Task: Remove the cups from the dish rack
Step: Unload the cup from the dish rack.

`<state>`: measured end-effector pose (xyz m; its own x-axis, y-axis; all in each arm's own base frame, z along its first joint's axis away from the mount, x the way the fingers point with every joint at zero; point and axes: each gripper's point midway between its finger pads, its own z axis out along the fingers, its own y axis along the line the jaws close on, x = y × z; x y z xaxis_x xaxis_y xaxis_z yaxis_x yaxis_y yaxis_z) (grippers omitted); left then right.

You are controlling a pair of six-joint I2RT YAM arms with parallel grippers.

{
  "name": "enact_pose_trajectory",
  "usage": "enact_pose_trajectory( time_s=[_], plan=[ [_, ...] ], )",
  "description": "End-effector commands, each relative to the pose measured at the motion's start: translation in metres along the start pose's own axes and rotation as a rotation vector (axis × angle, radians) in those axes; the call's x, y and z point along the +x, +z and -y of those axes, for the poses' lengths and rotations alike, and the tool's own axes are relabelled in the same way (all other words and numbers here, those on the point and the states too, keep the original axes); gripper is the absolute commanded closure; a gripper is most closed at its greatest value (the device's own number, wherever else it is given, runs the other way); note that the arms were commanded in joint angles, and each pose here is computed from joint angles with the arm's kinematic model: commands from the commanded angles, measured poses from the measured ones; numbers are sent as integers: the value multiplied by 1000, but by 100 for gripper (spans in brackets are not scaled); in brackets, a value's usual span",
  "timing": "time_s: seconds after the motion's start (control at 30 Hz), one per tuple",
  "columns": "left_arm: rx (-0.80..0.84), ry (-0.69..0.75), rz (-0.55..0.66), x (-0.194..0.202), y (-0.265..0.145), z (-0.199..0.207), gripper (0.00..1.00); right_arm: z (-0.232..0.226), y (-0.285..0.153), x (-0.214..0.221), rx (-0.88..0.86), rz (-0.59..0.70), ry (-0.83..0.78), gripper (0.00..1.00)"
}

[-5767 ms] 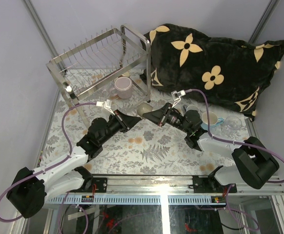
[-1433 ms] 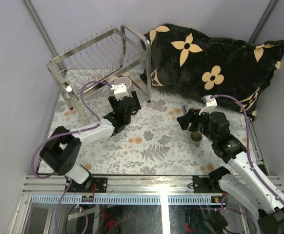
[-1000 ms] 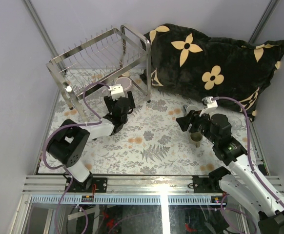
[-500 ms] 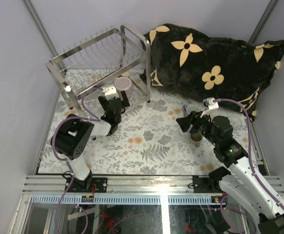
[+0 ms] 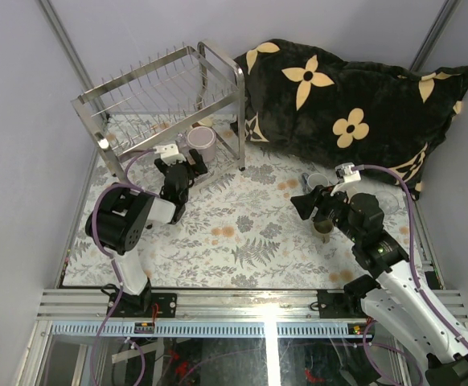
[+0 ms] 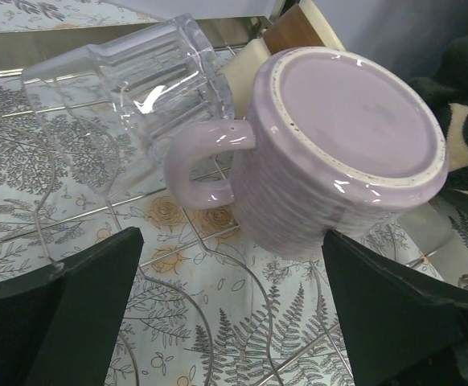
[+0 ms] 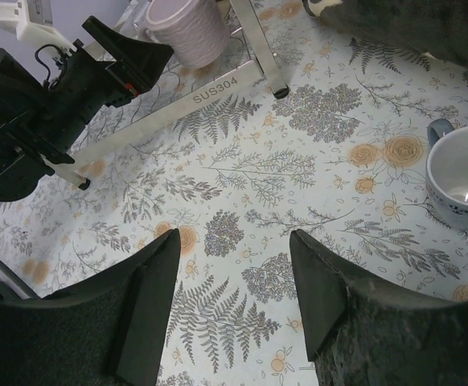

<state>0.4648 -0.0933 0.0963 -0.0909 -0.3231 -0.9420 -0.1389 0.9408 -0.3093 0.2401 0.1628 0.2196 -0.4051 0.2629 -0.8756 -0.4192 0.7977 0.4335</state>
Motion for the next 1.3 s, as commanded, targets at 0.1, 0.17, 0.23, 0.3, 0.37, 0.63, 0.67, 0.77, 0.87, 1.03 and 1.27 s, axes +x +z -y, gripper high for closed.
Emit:
enact_pose_trajectory(
  time_s=[0.1, 0.17, 0.23, 0.3, 0.37, 0.63, 0.67, 0.77, 0.87, 1.03, 1.27],
  plan=[
    [85, -68, 70, -22, 14, 19, 6, -10, 2, -13, -45, 51, 2, 36],
    [113, -65, 57, -20, 15, 25, 7, -9, 3, -12, -43, 45, 4, 36],
    [126, -59, 40, -17, 14, 29, 7, -9, 3, -12, -42, 45, 4, 36],
    [143, -47, 32, -16, 12, 34, 8, -9, 3, -11, -41, 45, 4, 36],
    [152, -30, 29, -15, 8, 39, 8, -8, 4, -10, -39, 43, 6, 36],
    [220, 14, 21, -11, -7, 69, 9, -8, 4, -10, -38, 44, 9, 36],
    [232, 20, 19, -10, -9, 75, 9, -8, 3, -10, -38, 44, 8, 36],
    [244, 38, 12, -8, -11, 88, 9, -8, 3, -10, -38, 45, 9, 36],
    [250, 18, 10, -12, -14, 94, 9, -8, 2, -10, -35, 44, 8, 36],
    [239, 7, 26, -24, -20, 91, 8, -8, 0, -12, -34, 53, 8, 36],
    [185, -95, 38, -39, -24, 86, 7, -8, -2, -12, -33, 54, 10, 36]
  ],
)
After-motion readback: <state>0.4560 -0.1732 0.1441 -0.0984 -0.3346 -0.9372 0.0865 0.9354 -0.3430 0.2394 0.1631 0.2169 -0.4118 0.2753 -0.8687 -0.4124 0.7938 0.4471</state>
